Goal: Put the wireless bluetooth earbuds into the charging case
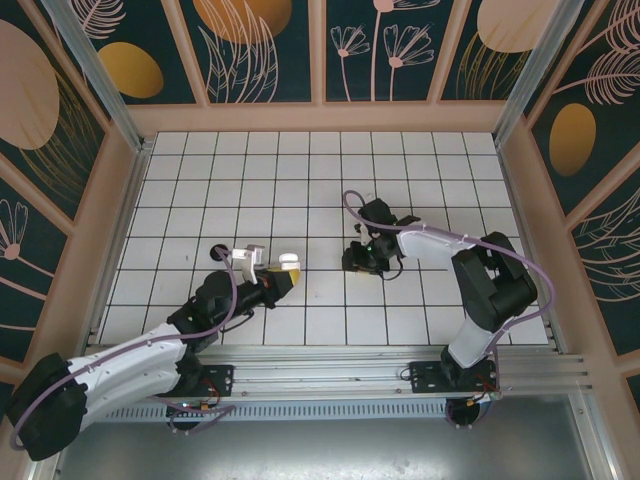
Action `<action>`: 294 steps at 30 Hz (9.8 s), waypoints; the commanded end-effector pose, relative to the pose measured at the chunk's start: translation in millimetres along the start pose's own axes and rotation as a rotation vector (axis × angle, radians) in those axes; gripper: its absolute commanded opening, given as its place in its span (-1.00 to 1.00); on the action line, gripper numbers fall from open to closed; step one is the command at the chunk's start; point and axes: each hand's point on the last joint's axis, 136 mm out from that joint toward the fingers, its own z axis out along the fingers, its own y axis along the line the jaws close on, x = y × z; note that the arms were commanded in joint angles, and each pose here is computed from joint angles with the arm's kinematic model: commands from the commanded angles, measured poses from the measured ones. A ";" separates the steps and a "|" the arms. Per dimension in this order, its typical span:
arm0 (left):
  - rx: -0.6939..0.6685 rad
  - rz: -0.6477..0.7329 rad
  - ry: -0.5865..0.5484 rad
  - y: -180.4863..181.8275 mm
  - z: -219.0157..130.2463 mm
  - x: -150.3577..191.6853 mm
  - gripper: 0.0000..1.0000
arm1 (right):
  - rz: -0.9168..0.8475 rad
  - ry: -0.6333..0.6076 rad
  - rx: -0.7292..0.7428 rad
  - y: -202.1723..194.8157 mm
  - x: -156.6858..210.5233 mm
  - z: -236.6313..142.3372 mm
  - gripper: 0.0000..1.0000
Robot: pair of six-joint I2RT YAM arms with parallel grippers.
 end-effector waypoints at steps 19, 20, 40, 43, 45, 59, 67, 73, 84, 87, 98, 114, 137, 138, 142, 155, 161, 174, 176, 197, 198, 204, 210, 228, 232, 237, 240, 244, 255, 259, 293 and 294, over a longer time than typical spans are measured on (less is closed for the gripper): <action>0.014 0.029 0.035 -9.1 16.4 -3.4 -1.00 | -0.476 0.112 0.309 -7.9 -5.7 17.3 -0.19; 0.014 0.030 0.038 -9.1 16.6 -2.9 -1.00 | -0.476 0.117 0.313 -9.0 -6.0 19.3 -0.19; 0.040 0.115 0.054 -16.9 21.5 -4.6 -1.00 | -0.415 0.176 0.355 -8.8 5.3 21.3 -0.54; 0.096 0.147 0.024 -26.9 16.4 -8.5 -1.00 | -0.410 0.119 0.342 -0.4 -3.1 10.7 -0.58; 0.143 0.172 -0.003 -35.8 11.1 -11.8 -1.00 | -0.409 0.072 0.330 6.5 -9.5 1.0 -0.61; 0.295 0.422 -0.145 -71.4 -22.1 -28.3 -1.00 | -0.416 -0.311 0.166 58.8 -33.5 -97.9 -0.65; 0.278 0.499 -0.188 -77.0 -27.0 -39.4 -1.00 | -0.377 -0.554 0.001 98.0 -24.5 -179.0 -0.65; 0.335 0.547 -0.173 -94.5 -17.3 -44.7 -1.00 | -0.450 -0.698 -0.264 149.8 1.8 -231.7 -0.67; 0.431 0.592 -0.159 -117.7 -4.4 -50.1 -1.00 | -0.641 -0.741 -0.467 216.3 34.5 -247.5 -0.67; 0.444 0.596 -0.174 -121.6 -6.3 -52.7 -1.00 | -0.646 -0.734 -0.480 220.9 35.8 -242.4 -0.67; 0.445 0.602 -0.214 -125.8 -10.5 -60.4 -1.00 | -0.600 -0.710 -0.523 221.5 39.4 -231.2 -0.68; 0.429 0.591 -0.234 -124.5 -12.1 -64.5 -1.00 | -0.591 -0.667 -0.538 226.2 48.5 -214.8 -0.68; 0.411 0.586 -0.242 -120.1 -13.6 -64.2 -1.00 | -0.718 -0.667 -0.263 206.5 54.3 -204.4 -0.69; 0.411 0.586 -0.242 -119.9 -13.6 -64.2 -1.00 | -0.727 -0.664 -0.257 206.6 54.4 -204.4 -0.69; 0.417 0.596 -0.246 -118.8 -15.9 -61.7 -1.00 | -0.763 -0.655 -0.259 210.9 55.7 -207.0 -0.69; 0.423 0.636 -0.263 -119.7 -19.5 -60.5 -1.00 | -0.836 -0.584 -0.275 225.9 62.7 -204.2 -0.69; 0.423 0.644 -0.272 -121.2 -20.4 -62.3 -1.00 | -0.822 -0.541 -0.247 220.6 63.2 -186.4 -0.64; 0.399 0.632 -0.282 -114.4 -21.8 -61.5 -1.00 | -0.721 -0.675 -0.213 224.3 34.6 -228.1 -0.10; 0.396 0.629 -0.280 -113.5 -22.1 -60.8 -1.00 | -0.699 -0.688 -0.221 224.6 29.3 -236.2 -0.09; 0.308 0.589 -0.293 -87.3 -28.6 -53.1 -1.00 | -0.044 -0.591 0.024 27.1 -131.4 -183.0 -0.02; 0.306 0.588 -0.292 -86.6 -28.7 -52.6 -1.00 | -0.018 -0.565 0.040 15.4 -138.8 -171.0 -0.03; 0.277 0.587 -0.290 -79.5 -28.5 -51.0 -1.00 | 0.075 -0.420 0.117 -33.0 -173.3 -109.1 -0.07; 0.253 0.573 -0.300 -72.5 -27.7 -50.3 -1.00 | 0.102 -0.339 0.146 -52.6 -203.1 -63.3 -0.09; 0.215 0.700 -0.206 -79.2 2.4 -56.2 -1.00 | 0.087 -0.220 0.393 -80.2 -234.7 4.1 -0.36; 0.220 0.696 -0.196 -79.0 4.2 -54.5 -1.00 | 0.066 -0.198 0.408 -77.2 -226.5 11.6 -0.53; 0.217 0.684 -0.198 -77.2 0.9 -52.9 -1.00 | 0.026 -0.180 0.410 -68.8 -213.2 14.6 -0.71; 0.214 0.675 -0.208 -76.2 -3.1 -53.2 -1.00 | -0.009 -0.191 0.367 -53.4 -203.6 10.3 -0.74; 0.206 0.657 -0.218 -73.6 -8.1 -52.6 -1.00 | -0.053 -0.238 0.254 -21.5 -188.5 -4.2 -0.74; 0.189 0.582 -0.240 -64.9 -21.5 -49.5 -1.00 | -0.185 -0.356 0.078 30.7 -128.3 -49.2 -0.73; 0.183 0.559 -0.245 -61.8 -27.7 -47.7 -1.00 | -0.198 -0.250 0.161 10.6 -91.0 -25.8 -0.73; 0.163 0.501 -0.264 -52.4 -42.1 -43.3 -1.00 | -0.189 -0.139 0.318 16.4 -10.9 -11.5 -0.36; 0.164 0.500 -0.265 -52.8 -42.2 -43.9 -1.00 | -0.195 -0.131 0.325 17.9 -9.6 -9.6 -0.34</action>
